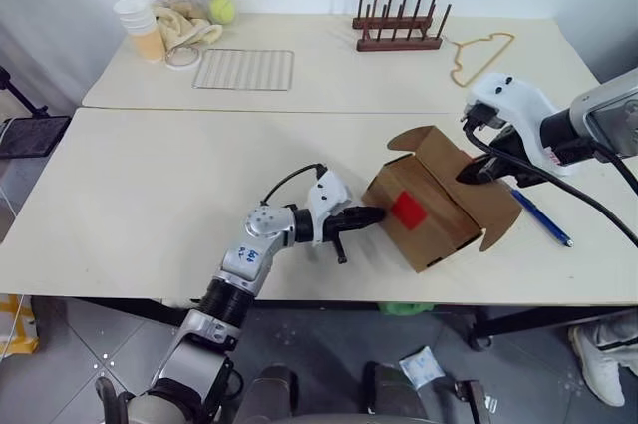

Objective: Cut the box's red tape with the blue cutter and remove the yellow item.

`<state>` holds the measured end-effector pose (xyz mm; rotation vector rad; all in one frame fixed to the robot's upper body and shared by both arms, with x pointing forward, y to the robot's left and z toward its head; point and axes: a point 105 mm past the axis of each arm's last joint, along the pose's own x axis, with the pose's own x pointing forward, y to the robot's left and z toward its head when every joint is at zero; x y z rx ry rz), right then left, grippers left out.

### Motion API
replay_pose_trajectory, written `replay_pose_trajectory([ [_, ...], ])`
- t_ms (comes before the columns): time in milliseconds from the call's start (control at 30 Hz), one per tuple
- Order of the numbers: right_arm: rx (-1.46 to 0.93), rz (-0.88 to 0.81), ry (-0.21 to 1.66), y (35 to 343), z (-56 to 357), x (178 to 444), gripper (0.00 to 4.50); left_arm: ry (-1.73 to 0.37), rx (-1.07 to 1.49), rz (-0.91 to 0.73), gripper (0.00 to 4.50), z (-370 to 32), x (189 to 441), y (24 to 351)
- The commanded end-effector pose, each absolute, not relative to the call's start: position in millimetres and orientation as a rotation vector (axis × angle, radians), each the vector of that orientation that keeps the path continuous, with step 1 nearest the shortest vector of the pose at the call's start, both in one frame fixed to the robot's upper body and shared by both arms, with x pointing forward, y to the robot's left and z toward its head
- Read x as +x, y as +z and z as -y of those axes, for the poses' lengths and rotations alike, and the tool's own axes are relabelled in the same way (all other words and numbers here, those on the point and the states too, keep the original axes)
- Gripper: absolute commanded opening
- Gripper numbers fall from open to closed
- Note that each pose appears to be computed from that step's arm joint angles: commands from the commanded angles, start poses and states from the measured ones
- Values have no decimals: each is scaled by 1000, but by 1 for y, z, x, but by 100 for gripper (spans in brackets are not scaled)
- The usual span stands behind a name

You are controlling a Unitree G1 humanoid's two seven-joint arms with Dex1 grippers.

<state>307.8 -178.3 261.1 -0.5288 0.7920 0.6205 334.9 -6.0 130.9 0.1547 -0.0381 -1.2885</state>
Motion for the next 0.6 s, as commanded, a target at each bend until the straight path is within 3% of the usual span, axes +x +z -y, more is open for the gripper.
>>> replay_pose_trajectory([
  [33,-547,-736,608,275,176,307,5,-1262,140,75,0,4,334,139],
  [600,-506,-725,588,263,167,314,5,-1209,157,34,0,-7,338,135],
])
